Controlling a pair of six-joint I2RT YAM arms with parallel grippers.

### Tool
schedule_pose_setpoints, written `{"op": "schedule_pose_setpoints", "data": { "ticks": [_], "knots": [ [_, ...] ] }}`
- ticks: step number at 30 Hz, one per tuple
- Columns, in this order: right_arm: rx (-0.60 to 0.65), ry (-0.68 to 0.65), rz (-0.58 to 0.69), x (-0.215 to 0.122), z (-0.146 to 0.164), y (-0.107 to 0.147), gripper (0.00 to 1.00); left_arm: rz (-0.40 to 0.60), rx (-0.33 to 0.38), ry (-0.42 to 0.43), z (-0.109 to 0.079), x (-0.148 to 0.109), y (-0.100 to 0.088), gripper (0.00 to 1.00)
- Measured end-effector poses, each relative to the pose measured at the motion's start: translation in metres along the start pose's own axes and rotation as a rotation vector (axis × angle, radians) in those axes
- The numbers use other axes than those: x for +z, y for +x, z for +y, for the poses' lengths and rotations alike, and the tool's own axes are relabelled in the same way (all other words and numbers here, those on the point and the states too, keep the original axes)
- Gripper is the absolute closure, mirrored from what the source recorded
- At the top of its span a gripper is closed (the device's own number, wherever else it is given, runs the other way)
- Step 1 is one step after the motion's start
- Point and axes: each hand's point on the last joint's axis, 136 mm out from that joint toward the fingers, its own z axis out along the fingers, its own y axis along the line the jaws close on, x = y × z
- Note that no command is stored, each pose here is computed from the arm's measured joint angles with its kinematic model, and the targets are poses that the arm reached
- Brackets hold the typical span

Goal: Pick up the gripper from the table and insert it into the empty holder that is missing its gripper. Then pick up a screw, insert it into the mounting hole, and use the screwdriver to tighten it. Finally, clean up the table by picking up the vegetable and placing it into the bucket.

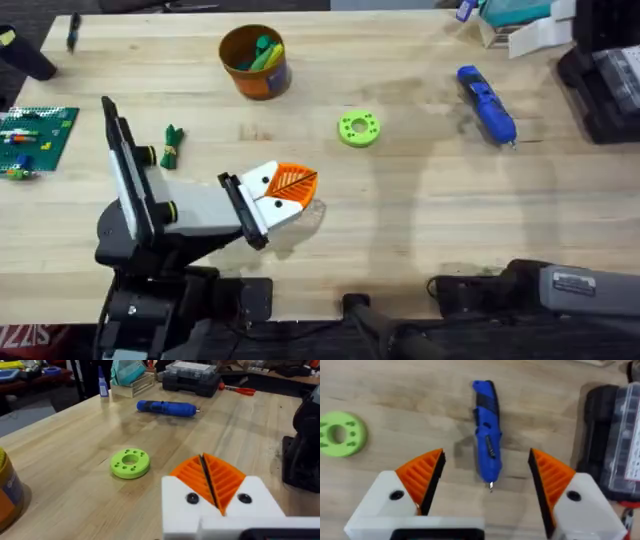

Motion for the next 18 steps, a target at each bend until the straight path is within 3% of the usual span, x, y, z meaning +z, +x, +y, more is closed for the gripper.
{"op": "schedule_pose_setpoints", "data": {
  "ticks": [6, 9, 18],
  "knots": [
    [-0.102, -0.003, 0.028, 0.045, -0.014, -0.008, 0.1, 0.0, 0.0, 0.0, 0.0, 0.0, 0.0, 0.999],
    [-0.132, -0.024, 0.059, 0.063, -0.012, -0.005, 0.013, 0.0, 0.0, 0.0, 0.0, 0.0, 0.0, 0.999],
    [-0.167, -0.08, 0.16, 0.108, -0.005, 0.011, 0.008, 0.0, 0.0, 0.0, 0.0, 0.0, 0.0, 0.999]
  ]
}}
